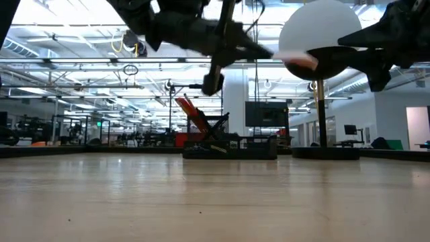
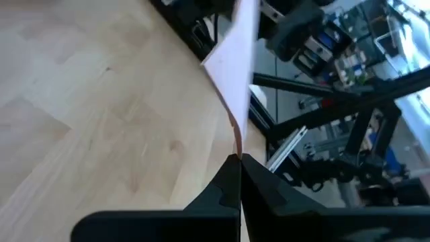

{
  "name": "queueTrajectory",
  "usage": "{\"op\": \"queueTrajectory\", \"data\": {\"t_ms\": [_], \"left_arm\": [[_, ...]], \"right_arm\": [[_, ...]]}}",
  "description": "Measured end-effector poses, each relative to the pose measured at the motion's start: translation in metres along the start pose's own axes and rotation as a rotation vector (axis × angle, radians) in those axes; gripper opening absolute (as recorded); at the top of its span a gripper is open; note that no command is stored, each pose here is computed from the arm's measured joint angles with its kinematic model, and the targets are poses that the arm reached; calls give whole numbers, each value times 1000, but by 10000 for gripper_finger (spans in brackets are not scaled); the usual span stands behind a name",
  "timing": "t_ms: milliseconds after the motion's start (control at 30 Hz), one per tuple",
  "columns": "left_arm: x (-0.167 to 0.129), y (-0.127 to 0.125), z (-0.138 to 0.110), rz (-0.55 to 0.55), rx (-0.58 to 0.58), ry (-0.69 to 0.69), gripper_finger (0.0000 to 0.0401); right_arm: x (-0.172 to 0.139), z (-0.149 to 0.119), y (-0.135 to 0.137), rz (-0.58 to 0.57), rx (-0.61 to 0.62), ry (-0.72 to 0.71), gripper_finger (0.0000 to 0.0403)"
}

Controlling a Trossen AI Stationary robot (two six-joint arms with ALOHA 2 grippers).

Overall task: Pick and place office supplies into organizer
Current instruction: Put the pink sticky notes into the black desk organizer

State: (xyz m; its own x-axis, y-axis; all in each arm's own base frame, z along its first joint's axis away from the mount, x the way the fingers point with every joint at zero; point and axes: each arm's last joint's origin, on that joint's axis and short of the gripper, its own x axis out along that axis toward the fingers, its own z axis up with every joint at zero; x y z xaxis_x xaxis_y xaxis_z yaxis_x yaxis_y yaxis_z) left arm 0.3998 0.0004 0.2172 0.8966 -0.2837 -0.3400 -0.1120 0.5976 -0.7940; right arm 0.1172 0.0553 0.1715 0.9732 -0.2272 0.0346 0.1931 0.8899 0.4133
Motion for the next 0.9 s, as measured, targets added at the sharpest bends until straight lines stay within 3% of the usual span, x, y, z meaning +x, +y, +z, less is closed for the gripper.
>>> {"op": "queueTrajectory", "data": {"t_ms": [233,533,900], "left_arm": [[0,-16,-6,43,80,44,0],[1,-17,-9,60,106,48,0],[1,-17,-9,58,106,46,0]], "right_arm": [[3,-3,1,100,209,76,181],[9,-2,-3,73,370,62,186],[21,-15,-5,0,288,139,175]]}}
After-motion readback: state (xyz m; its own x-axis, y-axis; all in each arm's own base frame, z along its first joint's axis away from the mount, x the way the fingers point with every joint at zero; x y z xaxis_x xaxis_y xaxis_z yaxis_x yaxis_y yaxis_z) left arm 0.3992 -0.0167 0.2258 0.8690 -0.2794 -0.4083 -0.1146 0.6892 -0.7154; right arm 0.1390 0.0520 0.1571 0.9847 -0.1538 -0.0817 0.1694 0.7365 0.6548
